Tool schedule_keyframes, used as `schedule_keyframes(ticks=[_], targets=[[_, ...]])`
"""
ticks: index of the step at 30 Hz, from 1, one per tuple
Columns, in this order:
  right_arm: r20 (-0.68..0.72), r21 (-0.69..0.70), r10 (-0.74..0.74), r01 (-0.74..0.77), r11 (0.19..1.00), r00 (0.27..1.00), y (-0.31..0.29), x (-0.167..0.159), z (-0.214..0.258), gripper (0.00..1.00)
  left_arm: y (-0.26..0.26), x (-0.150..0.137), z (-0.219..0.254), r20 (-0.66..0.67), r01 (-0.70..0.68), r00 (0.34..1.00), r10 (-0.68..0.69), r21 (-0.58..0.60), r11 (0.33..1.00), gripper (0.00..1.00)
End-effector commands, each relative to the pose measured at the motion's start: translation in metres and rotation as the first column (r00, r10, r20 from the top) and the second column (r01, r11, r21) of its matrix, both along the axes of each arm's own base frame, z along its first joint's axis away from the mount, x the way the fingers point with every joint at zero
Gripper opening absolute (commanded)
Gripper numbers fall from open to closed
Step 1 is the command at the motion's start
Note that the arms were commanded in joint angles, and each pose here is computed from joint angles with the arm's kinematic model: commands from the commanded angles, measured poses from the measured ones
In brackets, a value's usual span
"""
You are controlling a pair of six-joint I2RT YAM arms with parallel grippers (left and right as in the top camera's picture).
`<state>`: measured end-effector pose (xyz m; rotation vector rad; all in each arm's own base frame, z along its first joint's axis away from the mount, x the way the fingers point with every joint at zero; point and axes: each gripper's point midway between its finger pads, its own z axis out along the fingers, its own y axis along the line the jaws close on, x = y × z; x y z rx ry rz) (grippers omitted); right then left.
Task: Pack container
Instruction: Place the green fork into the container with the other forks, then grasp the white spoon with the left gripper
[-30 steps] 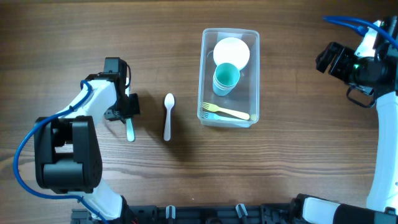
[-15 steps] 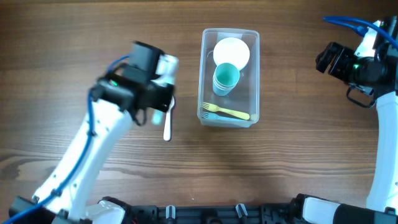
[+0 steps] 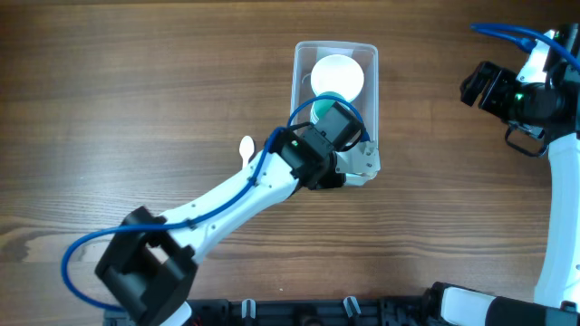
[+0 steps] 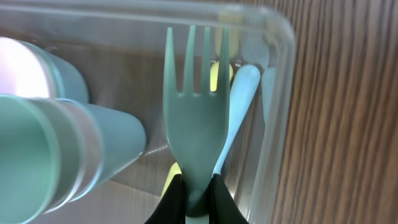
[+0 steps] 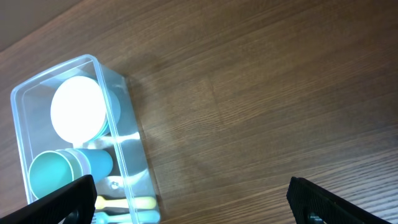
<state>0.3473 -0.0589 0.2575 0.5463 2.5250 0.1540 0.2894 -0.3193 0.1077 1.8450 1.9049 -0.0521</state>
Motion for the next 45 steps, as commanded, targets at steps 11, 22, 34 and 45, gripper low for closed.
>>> schedule_keyframes(ticks=[11, 22, 34, 45], targets=[[-0.003, 0.02, -0.004, 0.004, 1.0, 1.0, 0.002, 0.001, -0.003, 1.0, 0.057, 0.013, 0.103, 0.072, -0.385, 0.913, 0.402, -0.179, 0.906, 1.0], [-0.003, 0.02, -0.004, 0.004, 1.0, 1.0, 0.002, 0.001, -0.003, 1.0, 0.223, 0.044, 0.072, -0.419, -0.998, 0.061, 0.906, -0.045, 0.046, 1.0], [-0.003, 0.02, -0.004, 0.004, 1.0, 1.0, 0.002, 0.001, -0.003, 1.0, 0.203, 0.066, -0.098, -0.338, -0.948, -0.046, 0.94, 0.31, 0.065, 0.79], [-0.003, 0.02, -0.004, 0.004, 1.0, 1.0, 0.002, 0.001, -0.003, 1.0, 0.18, 0.038, -0.115, -0.32, -0.933, -0.046, 0.946, 0.352, 0.074, 0.67]])
